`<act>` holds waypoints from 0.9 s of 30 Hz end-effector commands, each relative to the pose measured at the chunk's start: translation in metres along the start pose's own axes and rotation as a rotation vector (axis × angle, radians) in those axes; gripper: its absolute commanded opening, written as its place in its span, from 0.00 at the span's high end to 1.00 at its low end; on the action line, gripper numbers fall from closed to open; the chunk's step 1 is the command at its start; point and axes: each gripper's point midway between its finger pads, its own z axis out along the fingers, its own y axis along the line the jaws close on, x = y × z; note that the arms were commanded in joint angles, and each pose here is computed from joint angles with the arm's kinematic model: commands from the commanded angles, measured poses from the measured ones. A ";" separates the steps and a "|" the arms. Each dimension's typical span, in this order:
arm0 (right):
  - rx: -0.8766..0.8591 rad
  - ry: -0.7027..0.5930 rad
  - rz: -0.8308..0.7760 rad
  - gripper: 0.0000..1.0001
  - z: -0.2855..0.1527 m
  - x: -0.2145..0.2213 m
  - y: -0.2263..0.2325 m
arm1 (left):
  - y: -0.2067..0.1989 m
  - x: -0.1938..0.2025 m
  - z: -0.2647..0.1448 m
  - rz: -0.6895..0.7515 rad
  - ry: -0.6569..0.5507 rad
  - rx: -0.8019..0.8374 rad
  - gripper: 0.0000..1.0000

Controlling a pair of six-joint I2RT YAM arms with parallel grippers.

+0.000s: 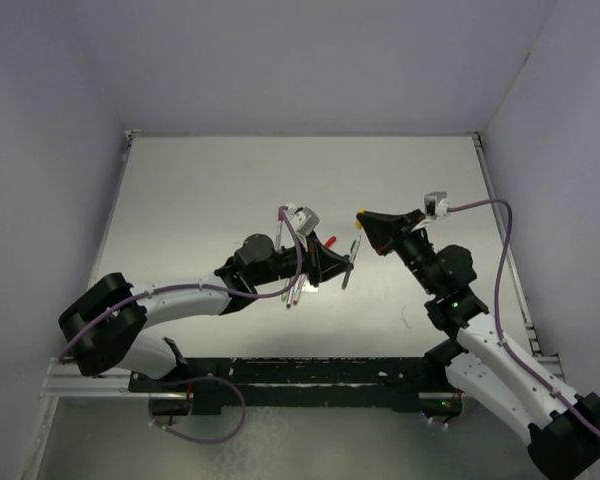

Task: Insert the pens into the pen caps

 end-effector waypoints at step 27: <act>-0.112 -0.087 0.034 1.00 0.002 -0.024 0.027 | -0.004 -0.021 -0.003 -0.036 -0.132 0.006 1.00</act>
